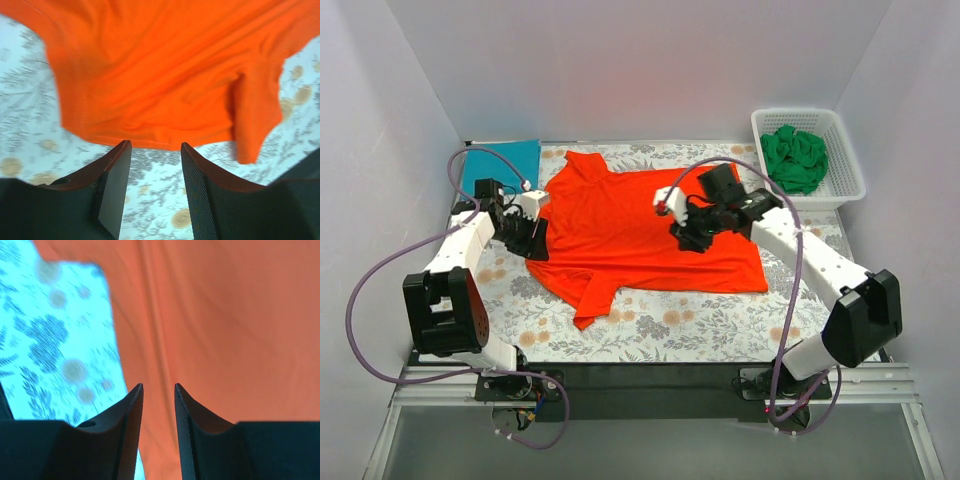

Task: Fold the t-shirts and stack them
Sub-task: Flatten the tshirt out

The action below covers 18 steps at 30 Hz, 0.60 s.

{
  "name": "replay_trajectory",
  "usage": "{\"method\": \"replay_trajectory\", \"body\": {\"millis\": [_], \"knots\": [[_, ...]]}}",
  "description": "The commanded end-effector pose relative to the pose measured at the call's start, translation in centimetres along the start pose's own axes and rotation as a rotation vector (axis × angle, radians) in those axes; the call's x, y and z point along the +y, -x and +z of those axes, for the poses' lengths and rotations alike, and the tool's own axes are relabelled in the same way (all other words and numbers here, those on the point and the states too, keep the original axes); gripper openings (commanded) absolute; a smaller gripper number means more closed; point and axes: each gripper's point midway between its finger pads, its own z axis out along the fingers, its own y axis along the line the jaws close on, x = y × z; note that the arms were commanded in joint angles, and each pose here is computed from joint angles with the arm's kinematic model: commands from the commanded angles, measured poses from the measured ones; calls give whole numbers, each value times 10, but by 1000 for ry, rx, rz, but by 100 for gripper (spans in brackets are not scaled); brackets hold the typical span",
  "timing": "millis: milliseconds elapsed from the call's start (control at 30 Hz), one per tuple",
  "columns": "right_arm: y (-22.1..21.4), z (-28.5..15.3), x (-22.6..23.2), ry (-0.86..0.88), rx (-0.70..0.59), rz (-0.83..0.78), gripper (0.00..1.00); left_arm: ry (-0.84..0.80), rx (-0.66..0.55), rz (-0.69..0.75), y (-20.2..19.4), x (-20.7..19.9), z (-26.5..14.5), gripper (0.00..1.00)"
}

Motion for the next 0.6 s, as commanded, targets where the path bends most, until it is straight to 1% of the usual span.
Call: {"method": "replay_trajectory", "body": {"millis": [0, 33, 100, 133, 200, 233, 333, 400, 567], "knots": [[40, 44, 45, 97, -4, -89, 37, -127, -1, -105, -16, -34, 4, 43], [53, 55, 65, 130, -7, -141, 36, -126, -1, -116, -17, -33, 5, 43], [62, 77, 79, 141, 2, -164, 36, -123, 7, -135, -19, -32, 9, 43], [69, 86, 98, 166, 2, -201, 36, -122, 16, -156, -20, -30, 11, 43], [78, 104, 109, 162, 6, -219, 37, -114, 22, -168, -22, -27, 15, 43], [83, 111, 126, 181, 7, -241, 38, -108, 25, -182, -22, -26, 17, 43], [88, 139, 144, 183, 26, -279, 41, -98, 42, -196, -26, -21, 24, 43], [90, 148, 153, 183, 35, -299, 41, -95, 51, -206, -29, -20, 27, 43], [89, 177, 162, 181, 71, -292, 42, -100, 49, -211, -31, -19, 33, 43]]}}
